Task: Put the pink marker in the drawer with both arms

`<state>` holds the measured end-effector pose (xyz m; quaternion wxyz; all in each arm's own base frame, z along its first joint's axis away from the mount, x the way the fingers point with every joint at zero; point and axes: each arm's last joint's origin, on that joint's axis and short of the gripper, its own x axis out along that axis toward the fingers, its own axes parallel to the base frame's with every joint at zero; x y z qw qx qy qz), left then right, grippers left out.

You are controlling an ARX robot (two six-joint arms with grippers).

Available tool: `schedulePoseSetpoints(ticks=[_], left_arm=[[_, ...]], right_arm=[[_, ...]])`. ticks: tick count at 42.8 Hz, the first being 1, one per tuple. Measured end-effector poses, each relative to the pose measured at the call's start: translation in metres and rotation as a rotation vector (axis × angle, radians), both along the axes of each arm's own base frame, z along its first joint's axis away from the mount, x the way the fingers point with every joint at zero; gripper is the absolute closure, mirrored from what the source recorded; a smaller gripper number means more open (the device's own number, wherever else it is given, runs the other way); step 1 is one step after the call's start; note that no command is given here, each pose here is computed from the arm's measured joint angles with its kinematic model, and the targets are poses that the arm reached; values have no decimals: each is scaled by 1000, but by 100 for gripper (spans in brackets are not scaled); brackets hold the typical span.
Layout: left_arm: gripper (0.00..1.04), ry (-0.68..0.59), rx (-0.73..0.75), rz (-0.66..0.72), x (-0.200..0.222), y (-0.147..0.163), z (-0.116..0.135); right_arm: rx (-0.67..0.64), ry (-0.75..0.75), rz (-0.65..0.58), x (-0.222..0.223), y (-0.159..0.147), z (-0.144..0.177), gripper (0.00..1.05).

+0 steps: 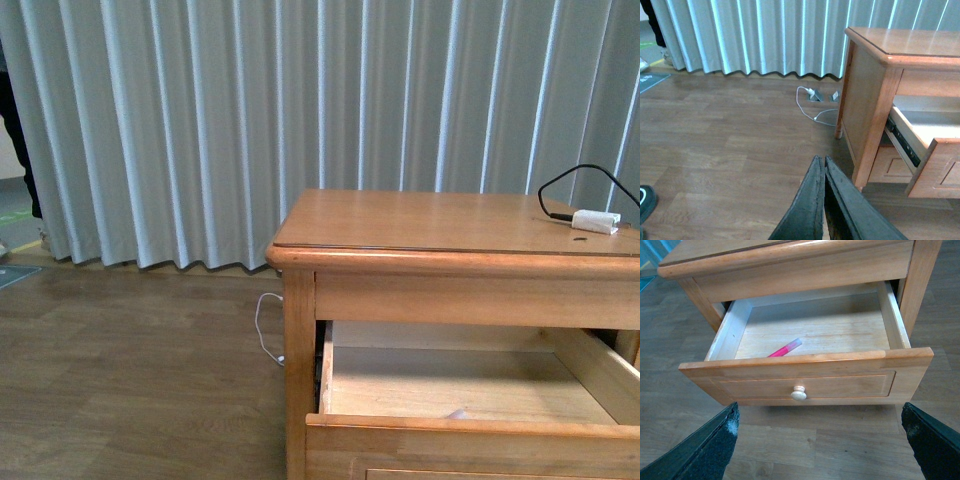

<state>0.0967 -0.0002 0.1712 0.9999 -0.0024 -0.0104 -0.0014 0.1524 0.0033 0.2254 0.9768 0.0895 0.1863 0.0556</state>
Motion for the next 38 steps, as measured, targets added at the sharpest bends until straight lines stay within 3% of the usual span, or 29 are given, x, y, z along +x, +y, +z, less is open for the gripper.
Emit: schedulePoseSetpoints(ticks=[17, 21, 30, 36, 38], left_arm=[[100, 2, -1, 0, 0, 0, 0], [84, 2, 0, 0, 0, 0, 0], [38, 1, 0, 0, 0, 0, 0], [7, 1, 0, 0, 0, 0, 0], [6, 1, 1, 0, 0, 0, 0]], right_arm=[[-29, -35, -35, 1, 0, 0, 9], [-100, -106, -105, 5, -1, -1, 9], [-190, 161, -13, 36, -5, -43, 9], [-221, 222, 15, 70, -4, -66, 9], [-225, 238, 28, 80, -2, -72, 9]])
